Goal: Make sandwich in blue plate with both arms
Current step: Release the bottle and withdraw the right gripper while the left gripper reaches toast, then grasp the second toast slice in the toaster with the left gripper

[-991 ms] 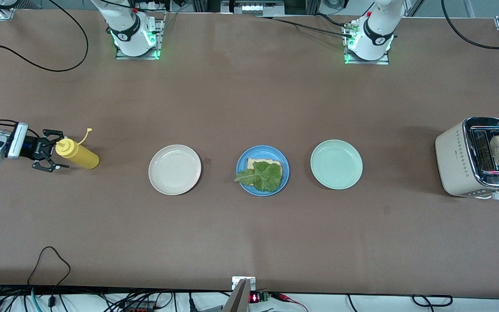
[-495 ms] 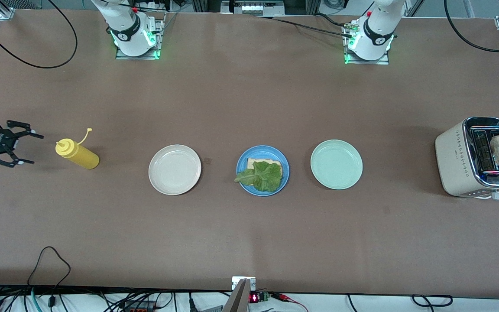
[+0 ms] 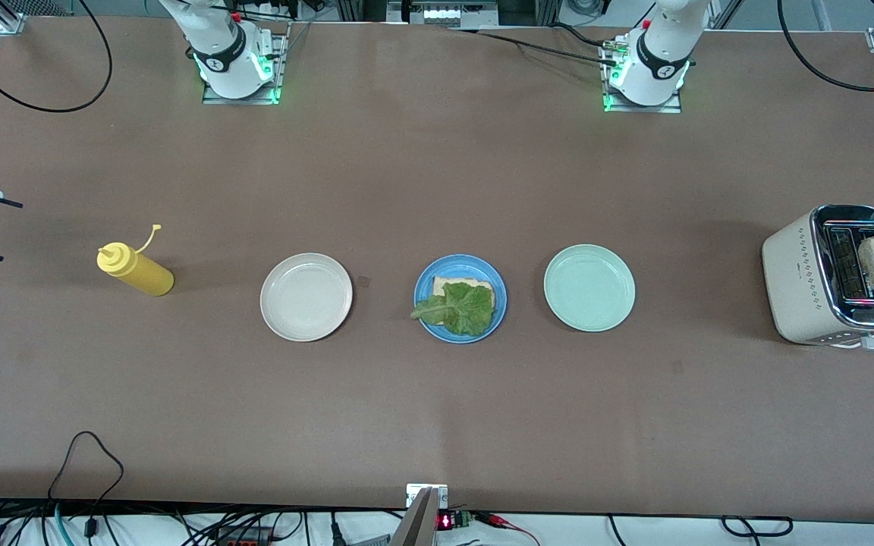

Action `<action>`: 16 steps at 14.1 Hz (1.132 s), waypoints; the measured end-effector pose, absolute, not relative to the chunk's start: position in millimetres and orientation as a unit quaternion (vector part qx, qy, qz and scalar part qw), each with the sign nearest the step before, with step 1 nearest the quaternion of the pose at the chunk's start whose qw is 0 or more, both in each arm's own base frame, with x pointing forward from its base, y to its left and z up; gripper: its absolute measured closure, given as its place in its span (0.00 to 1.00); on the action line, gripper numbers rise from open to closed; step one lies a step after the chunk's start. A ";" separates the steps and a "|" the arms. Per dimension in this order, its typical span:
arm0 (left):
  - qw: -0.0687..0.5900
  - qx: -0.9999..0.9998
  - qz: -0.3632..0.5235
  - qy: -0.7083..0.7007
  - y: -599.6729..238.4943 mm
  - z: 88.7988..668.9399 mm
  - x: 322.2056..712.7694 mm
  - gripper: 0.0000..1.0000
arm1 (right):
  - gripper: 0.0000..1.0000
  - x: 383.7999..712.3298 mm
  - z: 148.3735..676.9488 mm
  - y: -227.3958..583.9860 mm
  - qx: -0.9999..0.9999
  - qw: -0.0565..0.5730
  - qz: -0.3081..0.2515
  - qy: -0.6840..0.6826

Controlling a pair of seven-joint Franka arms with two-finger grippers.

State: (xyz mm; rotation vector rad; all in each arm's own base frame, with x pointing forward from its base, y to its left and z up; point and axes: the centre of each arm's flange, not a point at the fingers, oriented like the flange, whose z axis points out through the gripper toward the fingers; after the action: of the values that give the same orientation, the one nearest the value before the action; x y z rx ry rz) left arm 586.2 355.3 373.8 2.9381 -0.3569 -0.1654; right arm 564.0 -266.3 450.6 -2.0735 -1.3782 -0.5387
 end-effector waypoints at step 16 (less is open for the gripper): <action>0.066 0.982 -0.079 -0.160 303.8 406.2 612.5 0.91 | 0.00 574.4 559.3 14.8 -0.980 0.024 0.077 -0.181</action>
State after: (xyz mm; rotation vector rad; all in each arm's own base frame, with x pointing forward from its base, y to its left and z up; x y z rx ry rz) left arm 612.5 303.8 406.2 2.9604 -0.4818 -0.2372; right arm 574.4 14.8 559.3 -3.0333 -0.5593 0.2394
